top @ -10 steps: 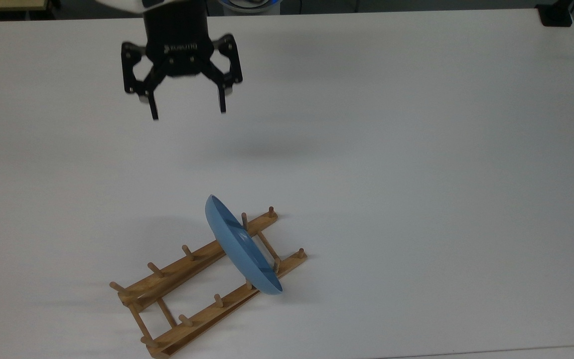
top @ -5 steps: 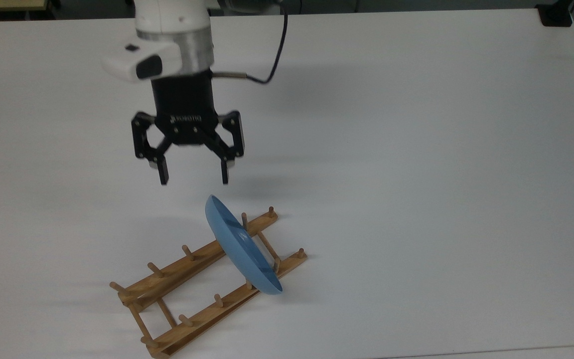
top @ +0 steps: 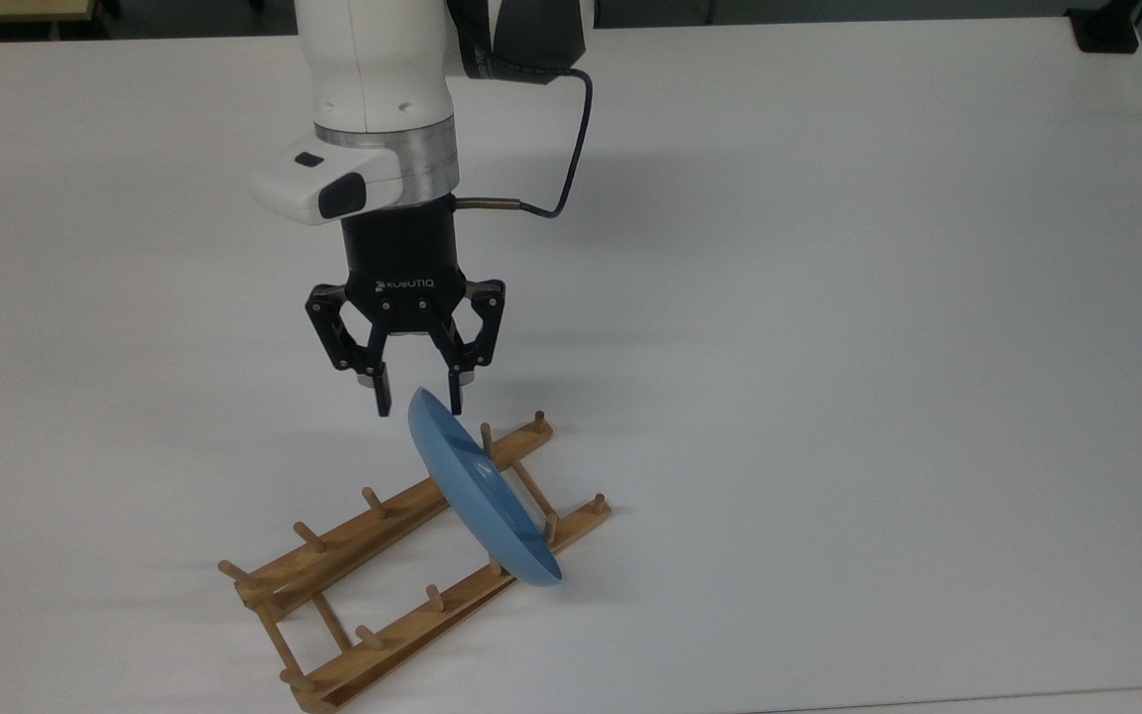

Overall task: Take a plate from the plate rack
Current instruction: 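Close the gripper on the plate rim and lift it from the rack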

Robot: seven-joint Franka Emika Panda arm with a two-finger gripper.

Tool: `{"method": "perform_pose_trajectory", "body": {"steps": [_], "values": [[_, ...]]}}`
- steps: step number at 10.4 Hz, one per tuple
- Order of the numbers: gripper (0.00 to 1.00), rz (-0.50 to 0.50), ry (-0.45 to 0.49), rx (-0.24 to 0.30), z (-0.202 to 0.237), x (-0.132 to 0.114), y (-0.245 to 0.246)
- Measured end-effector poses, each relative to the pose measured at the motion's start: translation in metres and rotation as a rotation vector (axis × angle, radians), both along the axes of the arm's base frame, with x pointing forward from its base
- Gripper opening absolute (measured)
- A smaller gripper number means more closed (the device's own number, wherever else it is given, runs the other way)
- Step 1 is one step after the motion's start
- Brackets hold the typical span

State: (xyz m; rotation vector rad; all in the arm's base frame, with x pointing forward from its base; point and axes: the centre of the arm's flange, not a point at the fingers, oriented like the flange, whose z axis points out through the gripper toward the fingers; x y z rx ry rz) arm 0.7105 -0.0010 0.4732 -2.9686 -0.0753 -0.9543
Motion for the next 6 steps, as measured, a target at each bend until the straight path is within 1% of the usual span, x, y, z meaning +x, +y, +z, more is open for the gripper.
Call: {"method": "perform_pose_trajectory", "body": {"steps": [2, 3, 6], "values": [[0.21, 0.007, 0.0, -0.014, 0.0, 0.0, 0.0006], [0.1, 0.016, -0.002, -0.034, 0.0, 0.0001, 0.0011], [0.09, 0.032, -0.007, -0.068, -0.0079, 0.0027, 0.002]]}}
